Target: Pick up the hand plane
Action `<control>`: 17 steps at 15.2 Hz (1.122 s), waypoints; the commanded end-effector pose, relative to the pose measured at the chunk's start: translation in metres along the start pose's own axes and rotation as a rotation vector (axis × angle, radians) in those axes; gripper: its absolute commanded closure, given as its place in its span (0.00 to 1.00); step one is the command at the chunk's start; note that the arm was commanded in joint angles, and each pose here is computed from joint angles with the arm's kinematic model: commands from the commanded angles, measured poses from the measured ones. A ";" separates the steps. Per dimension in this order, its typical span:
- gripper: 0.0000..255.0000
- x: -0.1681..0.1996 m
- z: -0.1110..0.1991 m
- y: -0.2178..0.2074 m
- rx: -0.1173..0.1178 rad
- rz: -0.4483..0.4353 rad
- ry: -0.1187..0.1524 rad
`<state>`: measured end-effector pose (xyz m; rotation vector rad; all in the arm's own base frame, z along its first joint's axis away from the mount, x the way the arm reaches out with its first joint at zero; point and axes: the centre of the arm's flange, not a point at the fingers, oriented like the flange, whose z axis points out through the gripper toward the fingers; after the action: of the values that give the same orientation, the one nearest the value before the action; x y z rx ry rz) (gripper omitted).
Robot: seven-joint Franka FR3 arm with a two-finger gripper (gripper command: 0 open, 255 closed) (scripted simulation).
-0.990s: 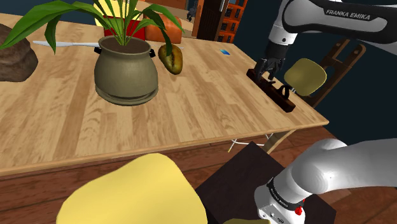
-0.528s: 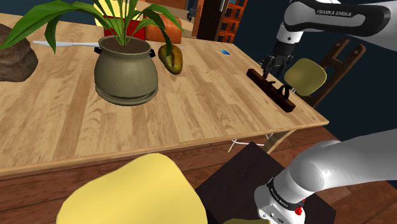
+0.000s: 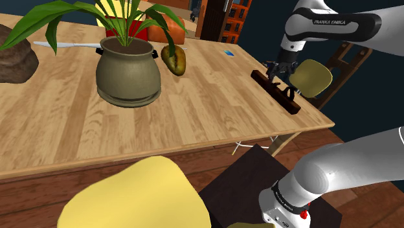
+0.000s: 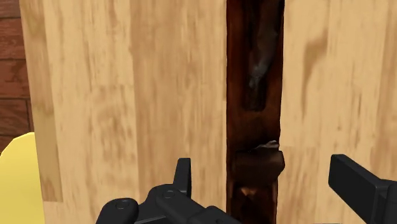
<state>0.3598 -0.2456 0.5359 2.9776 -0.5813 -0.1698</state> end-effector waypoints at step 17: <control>1.00 -0.001 -0.008 0.001 0.000 0.000 0.000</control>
<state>0.3590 -0.2450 0.5387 2.9774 -0.5817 -0.1691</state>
